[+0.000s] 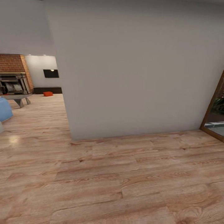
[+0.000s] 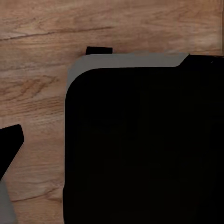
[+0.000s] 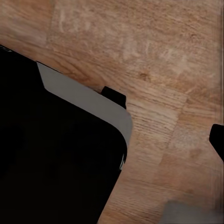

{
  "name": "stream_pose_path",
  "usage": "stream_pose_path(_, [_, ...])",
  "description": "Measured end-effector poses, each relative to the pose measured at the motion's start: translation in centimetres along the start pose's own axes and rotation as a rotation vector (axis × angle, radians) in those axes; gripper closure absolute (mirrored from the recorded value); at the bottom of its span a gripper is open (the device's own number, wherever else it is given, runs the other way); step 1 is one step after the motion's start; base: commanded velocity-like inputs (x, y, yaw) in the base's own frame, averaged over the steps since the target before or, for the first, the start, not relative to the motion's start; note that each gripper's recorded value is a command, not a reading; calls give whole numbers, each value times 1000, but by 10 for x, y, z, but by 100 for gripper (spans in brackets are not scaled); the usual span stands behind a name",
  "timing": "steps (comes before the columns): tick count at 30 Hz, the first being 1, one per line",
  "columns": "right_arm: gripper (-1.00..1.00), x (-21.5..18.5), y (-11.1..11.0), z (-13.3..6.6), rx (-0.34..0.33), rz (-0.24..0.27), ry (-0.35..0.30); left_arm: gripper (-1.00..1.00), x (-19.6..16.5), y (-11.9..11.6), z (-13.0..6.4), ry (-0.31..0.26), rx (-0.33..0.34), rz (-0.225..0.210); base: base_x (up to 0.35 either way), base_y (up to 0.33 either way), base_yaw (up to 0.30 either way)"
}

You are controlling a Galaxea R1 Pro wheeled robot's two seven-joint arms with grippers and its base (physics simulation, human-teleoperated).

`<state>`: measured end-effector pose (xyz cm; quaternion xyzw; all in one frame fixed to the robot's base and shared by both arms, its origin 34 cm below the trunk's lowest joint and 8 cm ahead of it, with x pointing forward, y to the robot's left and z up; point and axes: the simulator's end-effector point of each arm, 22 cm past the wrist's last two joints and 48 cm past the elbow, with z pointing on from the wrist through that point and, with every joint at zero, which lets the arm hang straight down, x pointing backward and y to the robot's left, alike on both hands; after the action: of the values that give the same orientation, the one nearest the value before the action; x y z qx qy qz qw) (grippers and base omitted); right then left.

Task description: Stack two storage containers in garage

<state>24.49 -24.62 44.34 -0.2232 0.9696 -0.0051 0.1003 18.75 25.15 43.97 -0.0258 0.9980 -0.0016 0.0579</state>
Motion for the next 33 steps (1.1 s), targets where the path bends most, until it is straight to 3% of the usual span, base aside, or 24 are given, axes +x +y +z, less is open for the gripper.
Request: stream_pose_path(33, [-100,0,2,0,-4,-9,2,-100,1,0,0,3,0,0,322,0,264])
